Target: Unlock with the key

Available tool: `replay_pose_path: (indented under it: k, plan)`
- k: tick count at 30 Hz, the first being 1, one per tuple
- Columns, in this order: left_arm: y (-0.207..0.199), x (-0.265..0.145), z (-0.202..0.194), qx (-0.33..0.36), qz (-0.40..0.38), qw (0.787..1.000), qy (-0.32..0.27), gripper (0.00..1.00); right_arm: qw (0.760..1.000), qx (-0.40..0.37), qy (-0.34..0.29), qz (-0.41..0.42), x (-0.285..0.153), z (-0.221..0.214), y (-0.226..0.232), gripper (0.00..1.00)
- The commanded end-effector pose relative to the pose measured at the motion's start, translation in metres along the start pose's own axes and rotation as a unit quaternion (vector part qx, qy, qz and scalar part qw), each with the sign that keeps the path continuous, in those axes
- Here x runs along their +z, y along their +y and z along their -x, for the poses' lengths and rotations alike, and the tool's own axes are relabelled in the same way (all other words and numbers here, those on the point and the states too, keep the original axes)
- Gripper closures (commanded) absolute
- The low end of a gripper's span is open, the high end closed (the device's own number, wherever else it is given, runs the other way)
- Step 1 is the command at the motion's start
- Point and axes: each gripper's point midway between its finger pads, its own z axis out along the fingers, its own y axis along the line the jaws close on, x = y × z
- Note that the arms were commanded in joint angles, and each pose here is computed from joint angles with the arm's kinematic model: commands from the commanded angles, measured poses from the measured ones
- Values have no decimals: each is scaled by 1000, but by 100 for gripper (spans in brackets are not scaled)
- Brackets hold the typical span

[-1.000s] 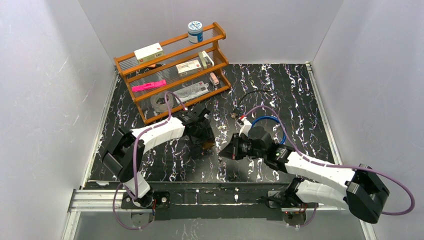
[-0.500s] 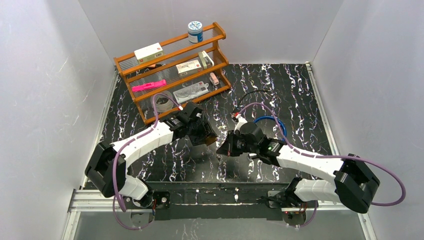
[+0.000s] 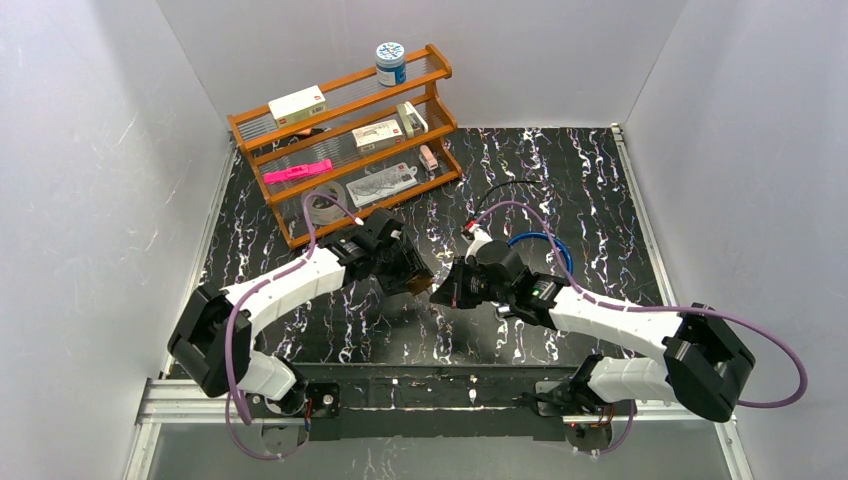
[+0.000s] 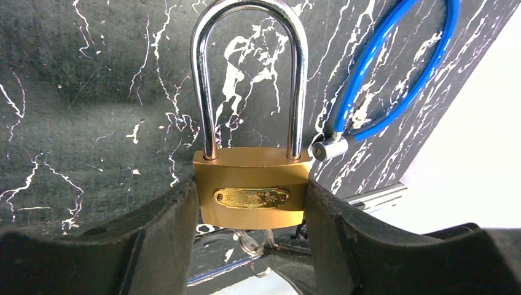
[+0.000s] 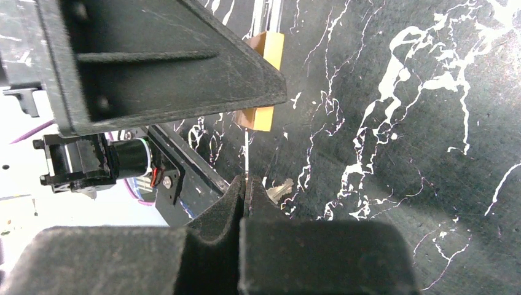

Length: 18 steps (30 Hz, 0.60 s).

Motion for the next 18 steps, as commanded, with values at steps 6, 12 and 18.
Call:
replay_pose_path:
  k: [6, 12, 18]
  plan:
    - [-27, -18, 5, -17, -70, 997, -6, 90, 999, -15, -30, 31, 0, 19, 19, 99]
    - [-29, -19, 4, -18, -75, 997, -1, 90, 999, -21, -41, 25, 1, 25, 19, 99]
    - [-29, -21, 5, -19, -78, 997, -5, 90, 999, -18, -40, 17, 1, 25, 17, 99]
